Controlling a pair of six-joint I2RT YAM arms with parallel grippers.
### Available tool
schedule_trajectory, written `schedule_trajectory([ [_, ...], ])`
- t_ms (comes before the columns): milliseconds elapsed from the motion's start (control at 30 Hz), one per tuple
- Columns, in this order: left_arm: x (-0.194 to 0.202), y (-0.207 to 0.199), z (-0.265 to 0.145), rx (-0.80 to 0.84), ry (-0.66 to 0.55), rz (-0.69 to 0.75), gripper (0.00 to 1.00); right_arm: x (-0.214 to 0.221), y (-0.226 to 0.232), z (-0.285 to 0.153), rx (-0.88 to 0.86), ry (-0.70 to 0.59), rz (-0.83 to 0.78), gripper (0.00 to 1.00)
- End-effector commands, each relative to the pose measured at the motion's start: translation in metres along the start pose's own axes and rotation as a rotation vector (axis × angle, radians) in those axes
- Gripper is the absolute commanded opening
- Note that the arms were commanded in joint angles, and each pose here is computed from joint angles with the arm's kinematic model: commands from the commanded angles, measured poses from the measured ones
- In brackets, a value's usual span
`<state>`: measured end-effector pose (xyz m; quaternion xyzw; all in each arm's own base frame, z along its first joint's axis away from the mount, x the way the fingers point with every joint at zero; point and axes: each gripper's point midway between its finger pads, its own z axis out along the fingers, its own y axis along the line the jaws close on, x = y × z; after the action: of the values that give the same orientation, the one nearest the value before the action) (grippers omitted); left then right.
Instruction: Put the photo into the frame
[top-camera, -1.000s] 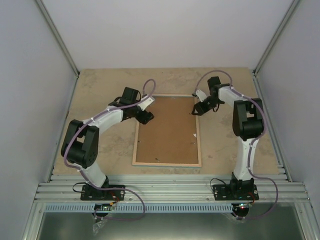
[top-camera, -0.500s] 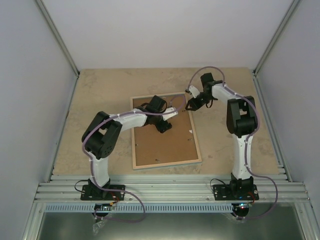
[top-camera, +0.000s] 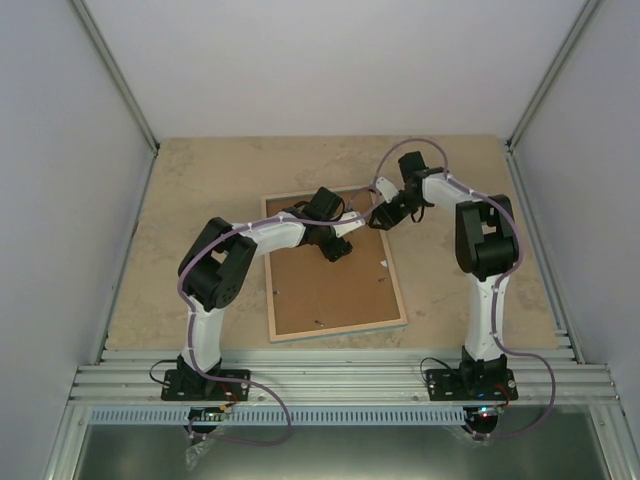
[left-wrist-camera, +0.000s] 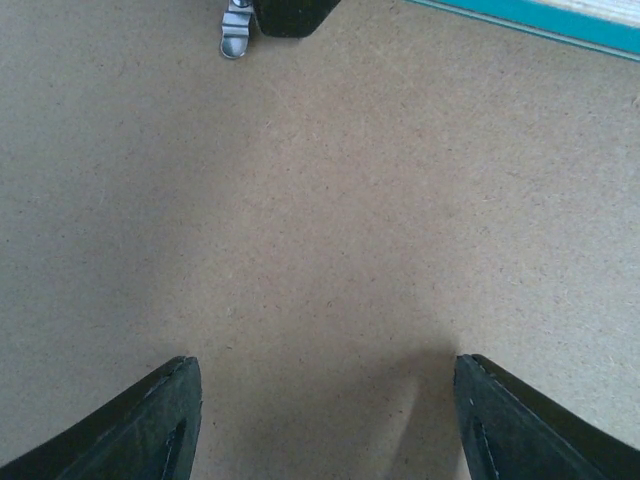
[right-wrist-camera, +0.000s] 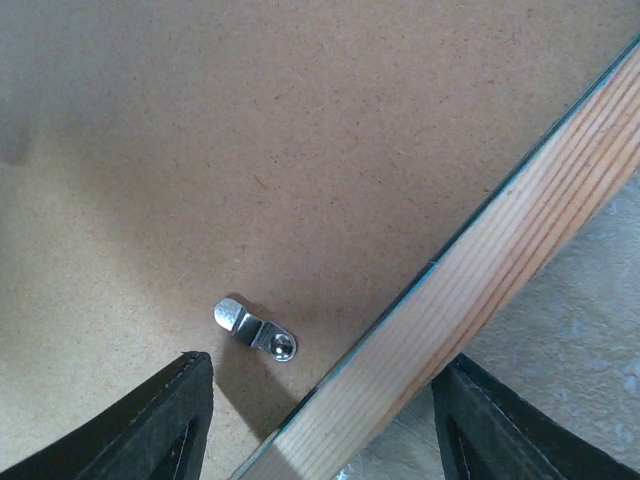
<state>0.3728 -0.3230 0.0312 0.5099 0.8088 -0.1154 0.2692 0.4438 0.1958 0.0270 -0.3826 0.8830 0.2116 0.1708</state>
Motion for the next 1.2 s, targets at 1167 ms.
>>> schedule_trajectory([
  [1167, 0.045, -0.009, 0.01, 0.013, 0.136, -0.025, 0.67, -0.002, -0.015, 0.033, 0.203, 0.109, 0.024, 0.31],
])
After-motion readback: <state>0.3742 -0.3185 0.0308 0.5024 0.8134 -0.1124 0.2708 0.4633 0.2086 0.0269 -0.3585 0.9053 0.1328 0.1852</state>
